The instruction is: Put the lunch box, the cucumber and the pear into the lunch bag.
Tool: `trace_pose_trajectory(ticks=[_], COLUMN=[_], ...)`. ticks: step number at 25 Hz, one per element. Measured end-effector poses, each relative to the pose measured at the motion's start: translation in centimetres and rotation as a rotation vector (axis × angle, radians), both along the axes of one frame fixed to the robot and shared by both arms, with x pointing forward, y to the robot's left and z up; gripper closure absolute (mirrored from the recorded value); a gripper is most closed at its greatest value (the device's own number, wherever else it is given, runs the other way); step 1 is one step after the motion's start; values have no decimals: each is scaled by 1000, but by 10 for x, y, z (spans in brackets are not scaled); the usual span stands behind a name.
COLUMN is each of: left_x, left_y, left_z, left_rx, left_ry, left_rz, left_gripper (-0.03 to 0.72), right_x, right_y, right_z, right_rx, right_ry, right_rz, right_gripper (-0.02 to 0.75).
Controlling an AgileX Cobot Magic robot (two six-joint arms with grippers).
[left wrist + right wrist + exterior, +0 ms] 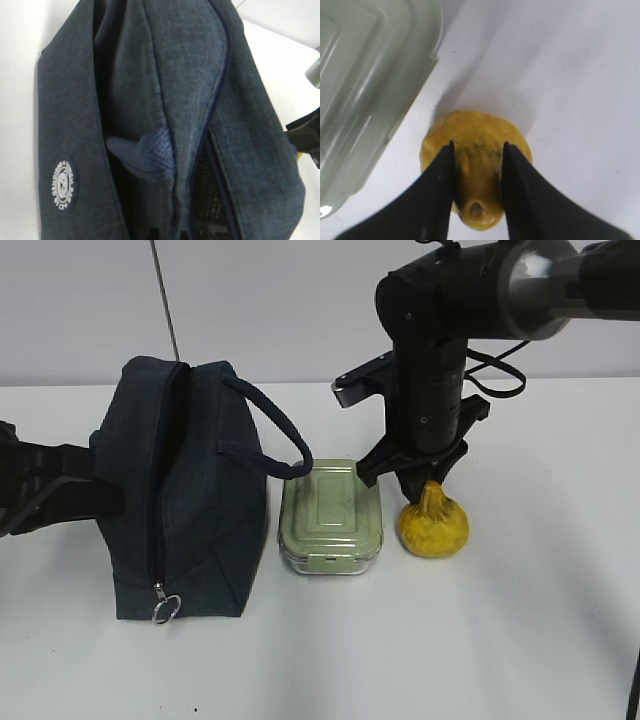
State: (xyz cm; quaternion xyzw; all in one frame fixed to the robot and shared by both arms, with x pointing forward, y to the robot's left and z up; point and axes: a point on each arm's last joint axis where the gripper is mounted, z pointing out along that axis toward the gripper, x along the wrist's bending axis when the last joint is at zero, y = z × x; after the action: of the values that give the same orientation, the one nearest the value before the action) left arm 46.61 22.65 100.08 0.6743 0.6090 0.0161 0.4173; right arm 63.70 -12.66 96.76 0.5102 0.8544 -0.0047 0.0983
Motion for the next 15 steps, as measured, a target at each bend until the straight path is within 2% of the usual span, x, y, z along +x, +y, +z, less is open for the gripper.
trace_pose_trajectory(ticks=[8, 15], left_x=[0, 0], left_y=[0, 0], left_z=[0, 0], left_rx=[-1, -1], left_ry=[1, 1], left_rz=[-2, -2], left_gripper=[702, 702], right_x=[1, 17], right_y=[-3, 3], right_z=[9, 50], right_rx=[-43, 5], right_ry=[4, -123], right_rz=[0, -5], right_gripper=[519, 520])
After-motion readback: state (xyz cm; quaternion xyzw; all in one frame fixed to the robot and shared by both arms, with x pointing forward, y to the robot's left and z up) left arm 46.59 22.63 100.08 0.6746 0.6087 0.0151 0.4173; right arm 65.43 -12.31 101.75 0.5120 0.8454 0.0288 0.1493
